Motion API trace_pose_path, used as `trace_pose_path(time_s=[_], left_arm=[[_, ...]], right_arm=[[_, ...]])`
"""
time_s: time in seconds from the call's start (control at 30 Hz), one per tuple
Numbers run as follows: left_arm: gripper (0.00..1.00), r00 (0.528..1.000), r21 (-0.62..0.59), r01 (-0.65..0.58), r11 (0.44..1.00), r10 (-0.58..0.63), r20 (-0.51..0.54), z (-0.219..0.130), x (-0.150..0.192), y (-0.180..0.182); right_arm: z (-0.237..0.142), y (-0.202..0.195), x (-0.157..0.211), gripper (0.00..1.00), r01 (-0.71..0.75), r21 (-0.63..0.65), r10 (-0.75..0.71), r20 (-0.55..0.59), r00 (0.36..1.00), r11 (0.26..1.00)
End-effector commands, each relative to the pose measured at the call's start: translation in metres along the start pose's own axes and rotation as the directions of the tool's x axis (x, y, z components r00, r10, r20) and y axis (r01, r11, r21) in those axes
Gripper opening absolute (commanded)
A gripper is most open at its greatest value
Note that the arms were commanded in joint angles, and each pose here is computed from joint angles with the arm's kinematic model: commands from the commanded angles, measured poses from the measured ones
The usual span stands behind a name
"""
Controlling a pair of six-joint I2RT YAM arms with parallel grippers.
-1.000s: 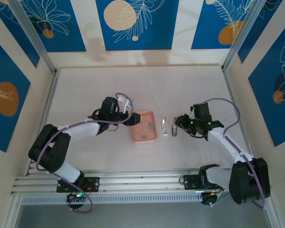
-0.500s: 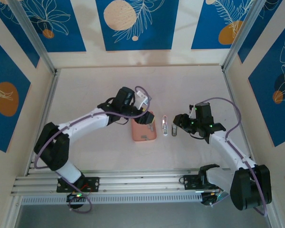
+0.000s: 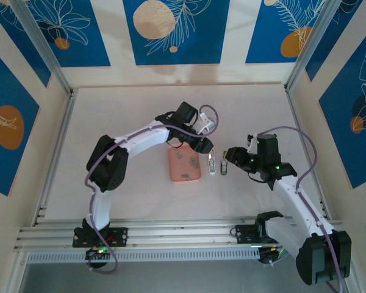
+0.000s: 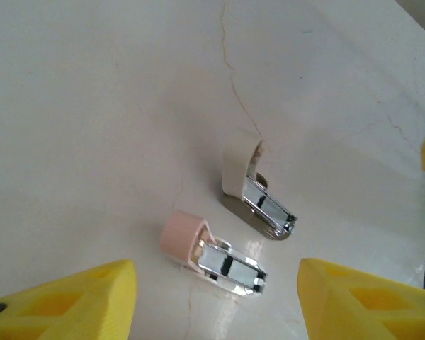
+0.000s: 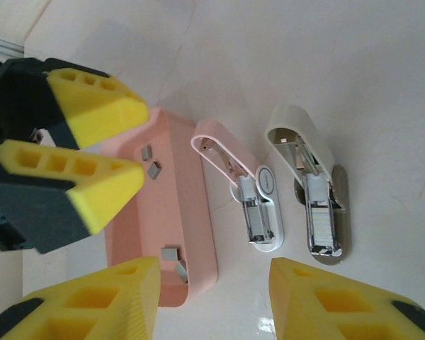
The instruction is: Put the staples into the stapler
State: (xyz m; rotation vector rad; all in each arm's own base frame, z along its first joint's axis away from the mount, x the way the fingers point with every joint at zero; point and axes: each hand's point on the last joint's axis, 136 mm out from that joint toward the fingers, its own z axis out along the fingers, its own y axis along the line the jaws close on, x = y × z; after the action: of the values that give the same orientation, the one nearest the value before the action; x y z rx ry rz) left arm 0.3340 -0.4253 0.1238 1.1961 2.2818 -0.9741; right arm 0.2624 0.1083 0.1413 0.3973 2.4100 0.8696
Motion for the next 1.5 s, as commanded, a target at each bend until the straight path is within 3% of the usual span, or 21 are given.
trace_pose_path(time_s=[0.0, 0.3, 0.53, 0.93, 1.47], left_arm=[[0.61, 1.000, 0.055, -0.021, 0.998, 0.022, -0.018, 0.009, -0.005, -0.008], [0.60, 0.997, 0.143, -0.066, 0.987, 0.060, 0.047, 0.020, -0.034, -0.028], [0.60, 0.991, 0.146, -0.125, 0.981, 0.118, 0.056, 0.034, -0.047, -0.043], [0.62, 0.990, 0.130, -0.136, 0.982, 0.139, -0.008, 0.071, -0.036, -0.051], [0.60, 0.983, 0.216, -0.167, 0.962, 0.180, -0.044, 0.074, -0.024, -0.071]], right_arm=[[0.000, -0.006, 0.008, 0.45, 0.001, 0.000, -0.001, -0.028, 1.000, 1.000], [0.001, -0.029, 0.003, 0.46, -0.111, 0.026, 0.112, -0.040, 0.993, 0.994], [0.001, -0.047, 0.002, 0.47, -0.207, -0.001, 0.207, -0.048, 0.977, 0.978], [-0.001, -0.060, 0.003, 0.49, -0.263, -0.012, 0.262, -0.051, 0.964, 0.965], [-0.003, -0.056, 0.000, 0.49, -0.262, -0.029, 0.260, -0.043, 0.965, 0.965]])
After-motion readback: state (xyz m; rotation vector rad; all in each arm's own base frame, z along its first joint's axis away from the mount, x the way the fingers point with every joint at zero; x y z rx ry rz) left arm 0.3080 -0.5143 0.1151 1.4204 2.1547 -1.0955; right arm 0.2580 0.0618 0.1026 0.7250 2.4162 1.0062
